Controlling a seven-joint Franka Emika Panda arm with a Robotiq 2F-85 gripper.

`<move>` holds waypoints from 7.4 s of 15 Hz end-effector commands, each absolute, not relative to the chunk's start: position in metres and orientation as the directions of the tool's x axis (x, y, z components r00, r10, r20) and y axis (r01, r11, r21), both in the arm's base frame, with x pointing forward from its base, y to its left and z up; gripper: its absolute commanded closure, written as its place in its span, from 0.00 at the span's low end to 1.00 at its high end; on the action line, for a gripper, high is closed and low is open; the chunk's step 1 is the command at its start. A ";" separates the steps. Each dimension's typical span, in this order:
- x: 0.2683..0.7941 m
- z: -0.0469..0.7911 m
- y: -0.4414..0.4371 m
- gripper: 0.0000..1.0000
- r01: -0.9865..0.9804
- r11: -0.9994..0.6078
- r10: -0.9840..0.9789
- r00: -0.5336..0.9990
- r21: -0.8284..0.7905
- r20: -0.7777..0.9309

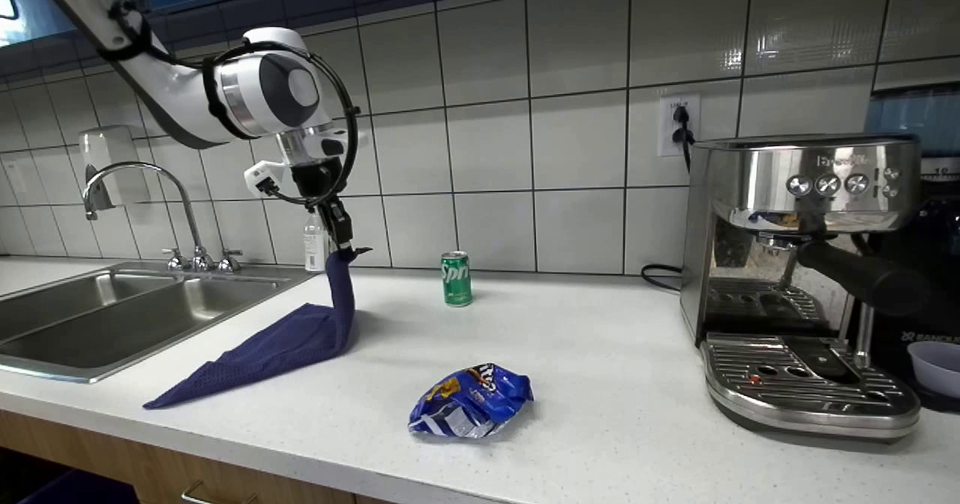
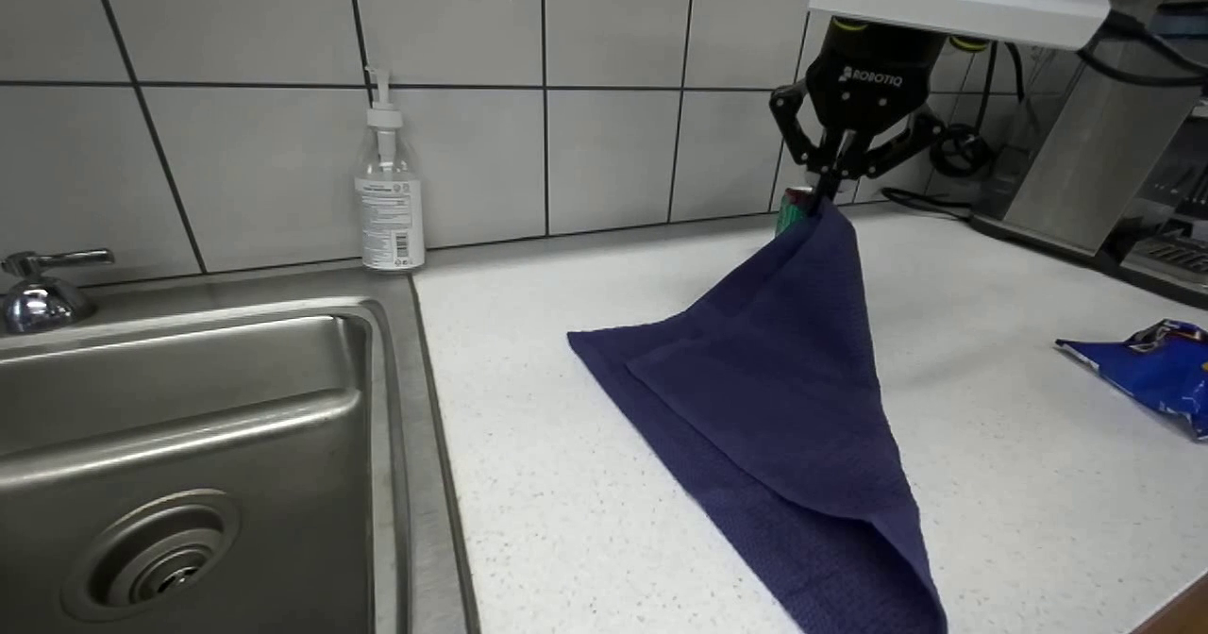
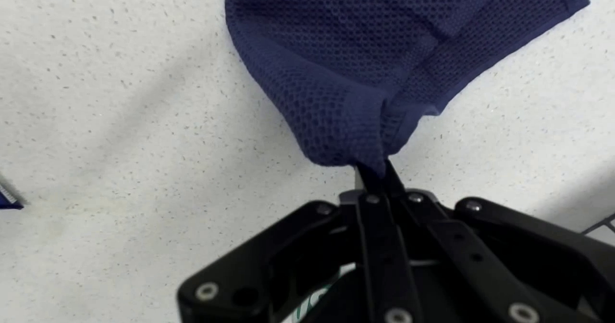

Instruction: Fold the towel into a triangle twice.

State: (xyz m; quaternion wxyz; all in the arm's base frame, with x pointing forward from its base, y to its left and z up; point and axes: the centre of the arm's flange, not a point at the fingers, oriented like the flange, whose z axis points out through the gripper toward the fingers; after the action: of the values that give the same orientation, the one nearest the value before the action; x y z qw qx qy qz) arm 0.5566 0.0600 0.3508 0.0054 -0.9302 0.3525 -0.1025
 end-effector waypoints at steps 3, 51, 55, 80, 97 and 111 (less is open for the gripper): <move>0.529 0.359 0.077 0.99 -0.579 -0.808 -0.588 0.784 -0.107 0.197; 0.432 0.408 0.133 0.99 -0.336 -0.926 -0.371 0.896 -0.175 0.245; 0.428 0.413 0.135 0.99 -0.321 -0.928 -0.363 0.896 -0.191 0.255; 0.383 0.379 0.172 0.99 -0.203 -0.974 -0.223 0.943 -0.105 0.247; 0.383 0.354 0.204 0.99 -0.196 -0.978 -0.206 0.959 -0.069 0.193; 0.374 0.347 0.214 0.72 -0.174 -0.983 -0.180 0.969 -0.052 0.169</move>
State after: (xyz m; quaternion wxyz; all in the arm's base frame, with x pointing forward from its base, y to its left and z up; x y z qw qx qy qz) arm 0.3762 0.2068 0.3462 0.0280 -0.9921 0.0852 -0.0878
